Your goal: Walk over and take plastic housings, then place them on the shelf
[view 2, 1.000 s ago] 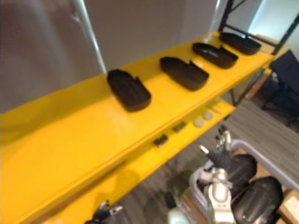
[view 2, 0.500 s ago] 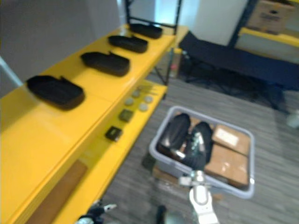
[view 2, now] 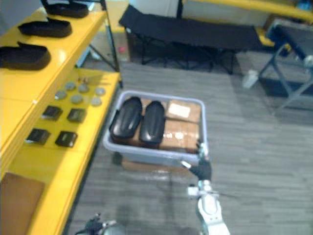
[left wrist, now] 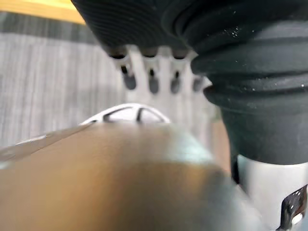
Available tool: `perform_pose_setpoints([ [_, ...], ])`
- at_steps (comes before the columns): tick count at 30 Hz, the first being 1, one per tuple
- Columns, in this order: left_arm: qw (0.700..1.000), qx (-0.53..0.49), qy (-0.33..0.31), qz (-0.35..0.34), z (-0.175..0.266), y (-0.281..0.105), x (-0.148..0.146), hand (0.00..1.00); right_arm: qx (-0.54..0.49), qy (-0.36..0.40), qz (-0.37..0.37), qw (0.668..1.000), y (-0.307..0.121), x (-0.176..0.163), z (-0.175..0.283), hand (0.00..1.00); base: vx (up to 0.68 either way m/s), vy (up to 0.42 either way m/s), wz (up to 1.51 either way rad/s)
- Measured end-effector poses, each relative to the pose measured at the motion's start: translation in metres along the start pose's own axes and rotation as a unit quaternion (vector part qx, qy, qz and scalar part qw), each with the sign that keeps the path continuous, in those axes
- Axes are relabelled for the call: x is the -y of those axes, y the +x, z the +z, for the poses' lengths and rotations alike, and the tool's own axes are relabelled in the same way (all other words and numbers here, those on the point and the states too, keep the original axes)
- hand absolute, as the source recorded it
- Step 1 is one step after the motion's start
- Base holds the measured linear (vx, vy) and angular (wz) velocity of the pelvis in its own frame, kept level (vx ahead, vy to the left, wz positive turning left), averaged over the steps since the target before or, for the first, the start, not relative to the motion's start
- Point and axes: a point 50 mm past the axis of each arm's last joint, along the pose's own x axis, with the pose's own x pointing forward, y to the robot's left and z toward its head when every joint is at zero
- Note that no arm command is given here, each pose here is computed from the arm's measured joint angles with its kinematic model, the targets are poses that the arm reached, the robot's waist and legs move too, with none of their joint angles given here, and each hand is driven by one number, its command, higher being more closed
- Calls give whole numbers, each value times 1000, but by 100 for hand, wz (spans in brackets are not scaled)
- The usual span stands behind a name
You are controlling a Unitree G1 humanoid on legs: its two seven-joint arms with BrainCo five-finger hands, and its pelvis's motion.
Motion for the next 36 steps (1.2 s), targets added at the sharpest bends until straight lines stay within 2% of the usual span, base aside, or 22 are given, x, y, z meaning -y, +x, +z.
perform_pose_setpoints([
  [5, 999, 32, -1, 43, 7, -1, -8, 0, -10, -11, -56, 998, 4, 15, -6, 0, -165, -12, 4],
  [8, 997, 49, -23, 58, 14, -1, -14, 0, -19, 4, -95, 995, 11, 24, -10, 0, -187, 104, 5],
  [11, 995, 71, -30, 60, 25, 0, -15, 0, 0, 16, -134, 991, 42, 31, 1, 0, -99, 113, -2],
  [13, 994, 84, -51, 55, 36, 2, -10, 0, 38, 28, -166, 985, 75, 35, 24, 0, -41, 111, 1],
  [16, 991, 93, -80, 51, 44, 3, -6, 0, 62, 26, -175, 982, 114, 37, 55, 0, -65, 104, 31],
  [19, 989, 93, -101, 48, 46, 3, -4, 0, 65, 32, -190, 979, 139, 46, 74, 0, -69, 61, 27],
  [24, 987, 79, -135, 20, 39, 3, 7, 0, 123, 19, -242, 962, 180, 72, 144, 0, -62, 42, 29],
  [28, 988, 62, -139, 5, 28, 2, 12, 0, 120, 30, -305, 944, 192, 99, 171, 0, -52, 24, 17],
  [36, 985, 61, -159, -34, 25, 0, 26, 0, 112, 31, -382, 917, 194, 148, 210, 0, -37, 35, 19],
])
